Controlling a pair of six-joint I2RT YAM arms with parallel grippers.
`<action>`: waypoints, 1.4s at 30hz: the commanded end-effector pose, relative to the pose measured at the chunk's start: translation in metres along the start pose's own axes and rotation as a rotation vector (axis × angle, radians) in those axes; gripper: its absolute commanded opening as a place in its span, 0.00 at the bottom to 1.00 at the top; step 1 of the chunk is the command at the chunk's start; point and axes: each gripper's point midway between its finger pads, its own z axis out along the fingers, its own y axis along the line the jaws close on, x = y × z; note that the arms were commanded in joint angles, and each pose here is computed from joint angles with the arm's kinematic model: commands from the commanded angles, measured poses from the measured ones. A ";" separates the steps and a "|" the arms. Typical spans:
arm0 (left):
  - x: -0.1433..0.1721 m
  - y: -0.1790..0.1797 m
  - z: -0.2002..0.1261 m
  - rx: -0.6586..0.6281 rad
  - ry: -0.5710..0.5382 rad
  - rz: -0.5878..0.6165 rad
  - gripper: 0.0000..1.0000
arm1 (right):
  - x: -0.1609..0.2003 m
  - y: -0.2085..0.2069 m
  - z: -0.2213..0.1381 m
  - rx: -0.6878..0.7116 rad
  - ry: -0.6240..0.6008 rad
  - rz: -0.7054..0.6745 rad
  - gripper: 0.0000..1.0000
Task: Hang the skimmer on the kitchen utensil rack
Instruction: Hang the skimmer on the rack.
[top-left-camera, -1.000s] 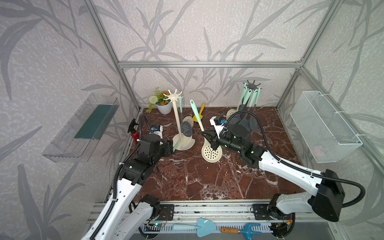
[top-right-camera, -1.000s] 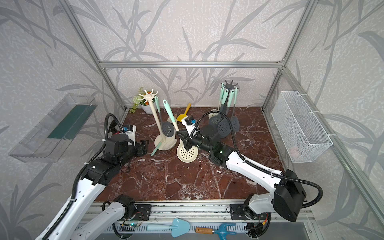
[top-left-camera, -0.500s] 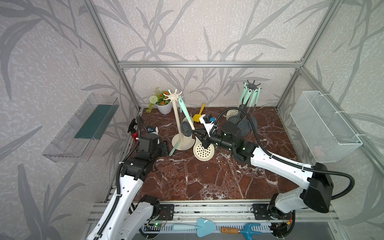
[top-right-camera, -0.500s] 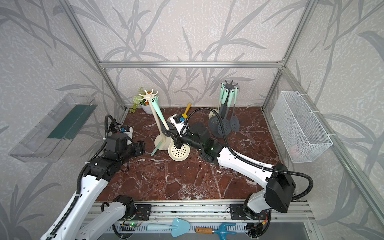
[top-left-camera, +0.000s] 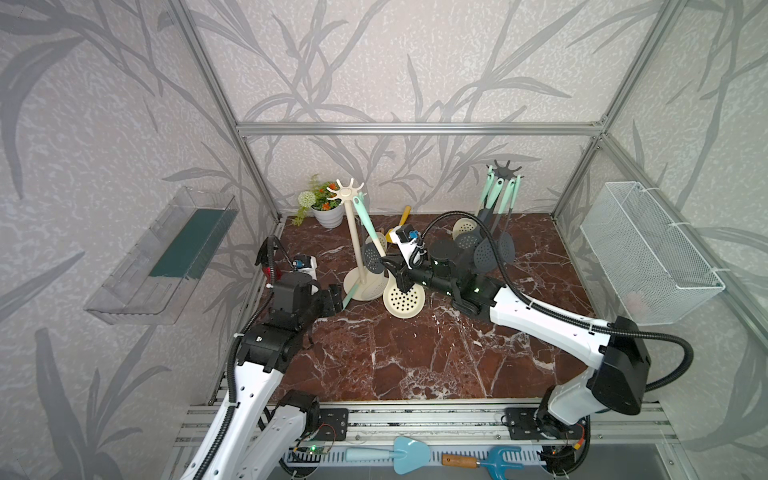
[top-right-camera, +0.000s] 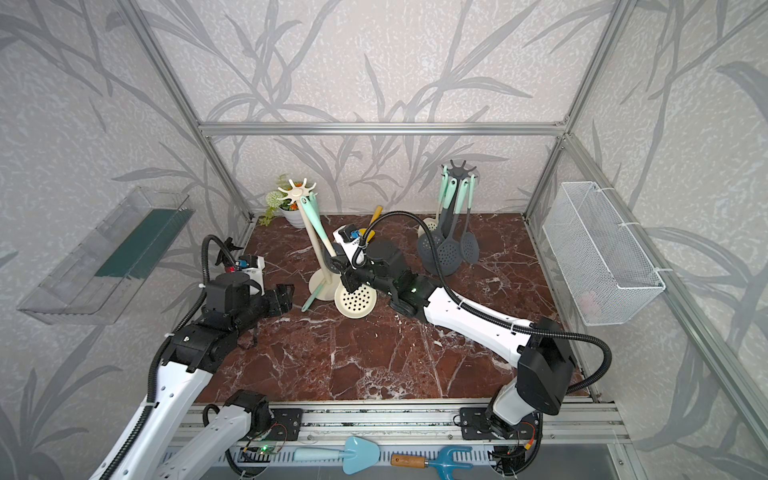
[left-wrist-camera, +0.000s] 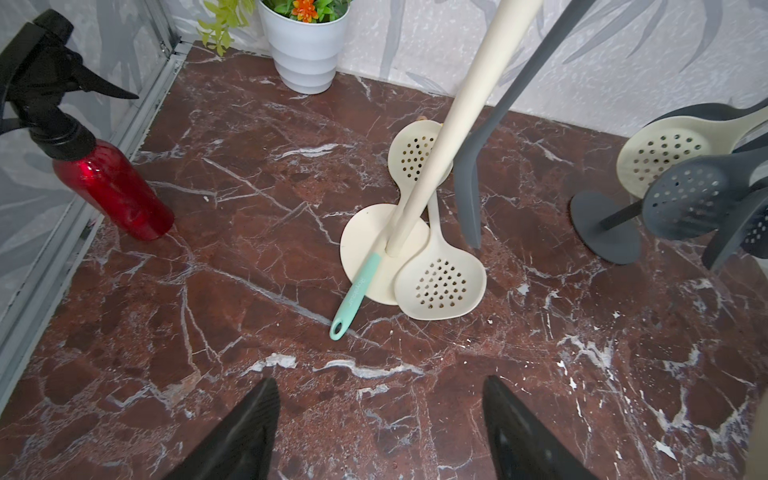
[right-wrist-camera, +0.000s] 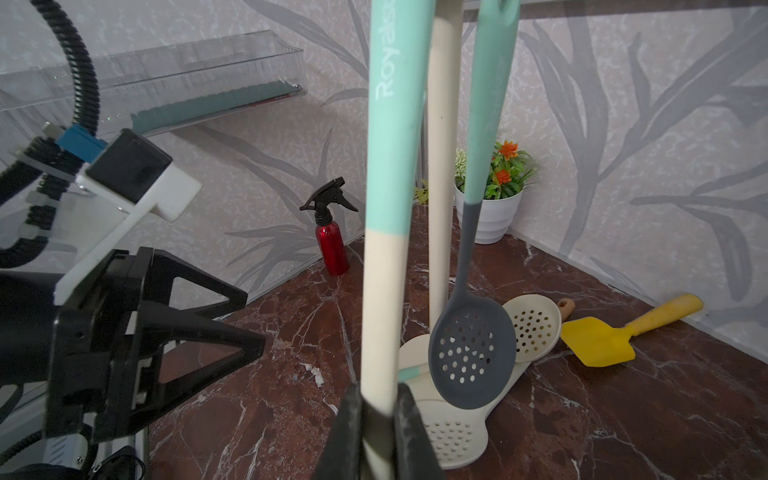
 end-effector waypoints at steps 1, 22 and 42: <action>-0.002 -0.004 -0.001 0.033 -0.019 0.004 0.77 | -0.020 0.001 0.001 0.013 -0.041 -0.021 0.00; -0.002 -0.008 -0.005 0.062 -0.035 0.024 0.97 | -0.006 -0.009 0.014 0.043 0.005 0.003 0.00; -0.001 -0.009 -0.005 0.071 -0.035 0.019 0.96 | -0.005 -0.012 0.029 0.014 0.064 0.039 0.00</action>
